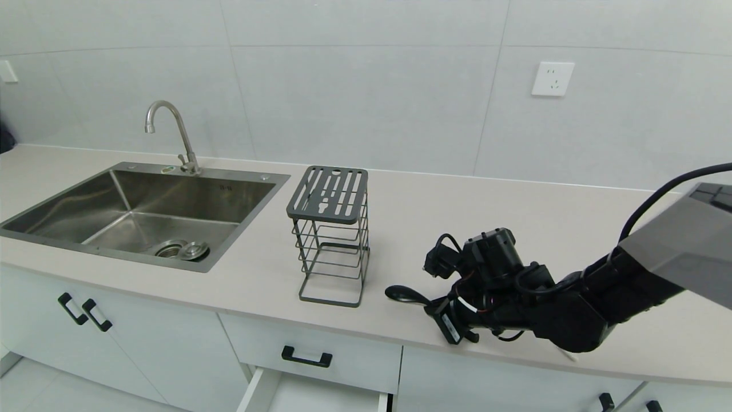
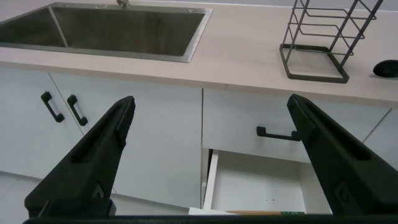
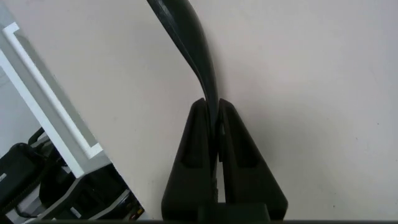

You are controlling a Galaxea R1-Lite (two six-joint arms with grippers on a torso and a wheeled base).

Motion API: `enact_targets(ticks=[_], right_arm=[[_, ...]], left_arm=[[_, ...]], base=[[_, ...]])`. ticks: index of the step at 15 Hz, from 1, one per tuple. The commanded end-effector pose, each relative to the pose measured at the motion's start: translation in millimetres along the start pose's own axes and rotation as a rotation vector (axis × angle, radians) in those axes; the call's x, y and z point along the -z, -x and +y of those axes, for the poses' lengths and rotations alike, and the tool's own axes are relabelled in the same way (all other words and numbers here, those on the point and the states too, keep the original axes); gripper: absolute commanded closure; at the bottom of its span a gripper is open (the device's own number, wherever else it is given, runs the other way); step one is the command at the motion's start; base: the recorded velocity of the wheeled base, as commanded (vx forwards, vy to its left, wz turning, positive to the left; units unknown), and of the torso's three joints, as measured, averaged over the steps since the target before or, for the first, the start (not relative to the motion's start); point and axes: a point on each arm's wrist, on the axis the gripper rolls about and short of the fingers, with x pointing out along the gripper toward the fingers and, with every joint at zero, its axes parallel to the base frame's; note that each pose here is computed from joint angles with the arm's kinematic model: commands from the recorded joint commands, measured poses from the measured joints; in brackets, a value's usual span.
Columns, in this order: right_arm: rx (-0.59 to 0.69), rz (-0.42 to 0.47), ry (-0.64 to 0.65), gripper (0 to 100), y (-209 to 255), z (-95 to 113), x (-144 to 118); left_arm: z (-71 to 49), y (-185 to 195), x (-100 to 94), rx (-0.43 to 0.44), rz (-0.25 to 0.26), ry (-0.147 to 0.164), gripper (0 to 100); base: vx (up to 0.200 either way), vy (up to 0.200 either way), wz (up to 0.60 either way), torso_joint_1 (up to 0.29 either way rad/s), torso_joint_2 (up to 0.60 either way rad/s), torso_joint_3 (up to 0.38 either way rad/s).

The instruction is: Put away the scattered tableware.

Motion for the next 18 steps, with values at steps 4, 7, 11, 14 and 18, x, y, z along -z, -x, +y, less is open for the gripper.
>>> enact_targets(ticks=[4, 7, 11, 14, 18], right_arm=[[-0.004, -0.039, 0.048, 100, 16, 21, -10], [-0.042, -0.054, 0.046, 100, 32, 44, -10], [-0.077, -0.050, 0.077, 100, 41, 62, -5], [-0.119, -0.047, 0.120, 100, 43, 80, -3], [-0.181, -0.055, 0.179, 100, 44, 108, -3]], left_arm=[[0.0, 0, 0.0, 0.000, 0.001, 0.000, 0], [0.0, 0, 0.0, -0.001, 0.001, 0.000, 0], [0.0, 0, 0.0, -0.001, 0.001, 0.000, 0], [0.0, 0, 0.0, 0.000, 0.001, 0.000, 0], [0.0, 0, 0.0, 0.000, 0.001, 0.000, 0]], base=[[0.000, 0.000, 0.00, 0.000, 0.00, 0.000], [0.000, 0.000, 0.00, 0.000, 0.00, 0.000], [0.000, 0.000, 0.00, 0.000, 0.00, 0.000], [0.000, 0.000, 0.00, 0.000, 0.00, 0.000], [0.000, 0.000, 0.00, 0.000, 0.00, 0.000]])
